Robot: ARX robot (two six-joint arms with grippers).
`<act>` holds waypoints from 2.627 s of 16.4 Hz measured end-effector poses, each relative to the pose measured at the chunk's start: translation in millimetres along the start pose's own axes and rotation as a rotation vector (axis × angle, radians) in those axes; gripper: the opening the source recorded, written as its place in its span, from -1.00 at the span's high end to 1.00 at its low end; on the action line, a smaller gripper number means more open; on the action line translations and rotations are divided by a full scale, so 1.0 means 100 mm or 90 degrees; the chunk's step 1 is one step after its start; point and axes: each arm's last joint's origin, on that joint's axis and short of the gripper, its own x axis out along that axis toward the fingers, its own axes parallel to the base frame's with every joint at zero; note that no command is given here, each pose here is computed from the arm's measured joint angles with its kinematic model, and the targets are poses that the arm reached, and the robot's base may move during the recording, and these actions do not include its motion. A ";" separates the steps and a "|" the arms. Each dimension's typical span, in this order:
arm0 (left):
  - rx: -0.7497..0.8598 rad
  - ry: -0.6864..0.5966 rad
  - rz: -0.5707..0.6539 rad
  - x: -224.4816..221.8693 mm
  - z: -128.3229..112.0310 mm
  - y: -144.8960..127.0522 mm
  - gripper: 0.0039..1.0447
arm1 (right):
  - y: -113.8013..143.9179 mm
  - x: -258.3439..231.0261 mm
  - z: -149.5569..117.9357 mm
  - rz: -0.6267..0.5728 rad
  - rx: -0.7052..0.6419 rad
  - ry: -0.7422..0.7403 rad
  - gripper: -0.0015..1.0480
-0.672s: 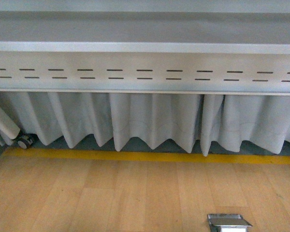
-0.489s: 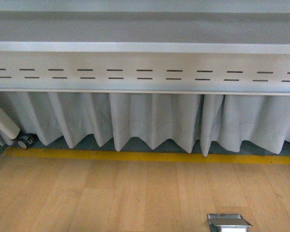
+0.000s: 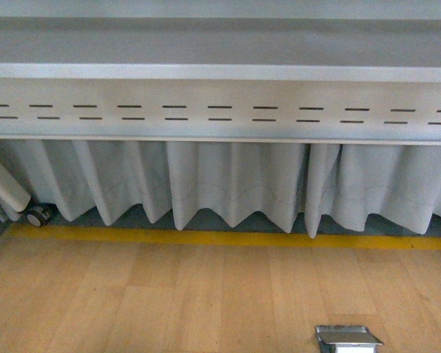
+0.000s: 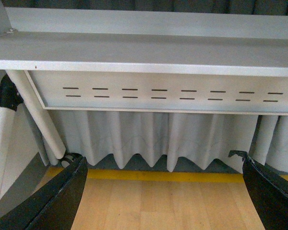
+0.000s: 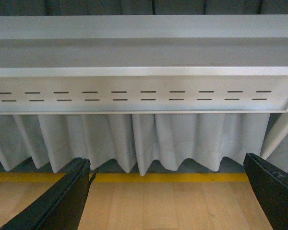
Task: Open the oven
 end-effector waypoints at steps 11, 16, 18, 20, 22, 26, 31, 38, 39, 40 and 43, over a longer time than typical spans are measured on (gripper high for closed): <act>0.000 0.000 0.000 0.00 0.00 0.00 -0.88 | 0.00 0.00 0.00 0.000 0.000 0.000 -0.87; 0.000 0.000 0.000 0.00 0.00 0.00 -0.88 | 0.00 0.00 0.00 0.000 0.000 0.000 -0.87; 0.000 0.000 0.000 0.00 0.00 0.00 -0.88 | 0.00 0.00 0.00 0.000 0.000 0.000 -0.87; 0.000 0.000 0.000 0.00 0.00 0.00 -0.88 | 0.00 0.00 0.00 0.000 0.000 0.000 -0.87; 0.000 0.000 0.000 0.00 0.00 0.00 -0.88 | 0.00 0.00 0.00 0.000 0.000 0.000 -0.87; 0.000 0.000 0.000 0.00 0.00 0.00 -0.88 | 0.00 0.00 0.00 0.000 0.000 0.000 -0.87; 0.000 0.000 0.000 0.00 0.00 0.00 -0.88 | 0.00 0.00 0.00 0.000 0.000 0.000 -0.87; 0.000 0.000 0.000 0.00 0.00 0.00 -0.88 | 0.00 0.00 0.00 0.000 0.000 0.000 -0.87; 0.000 0.000 0.000 0.00 0.00 0.00 -0.88 | 0.00 0.00 0.00 0.000 0.000 0.000 -0.87; 0.000 0.000 0.000 0.00 0.00 0.00 -0.88 | 0.00 0.00 0.00 0.000 0.000 0.000 -0.87; 0.000 0.000 0.000 0.00 0.00 0.00 -0.88 | 0.00 0.00 0.00 0.000 0.000 0.000 -0.87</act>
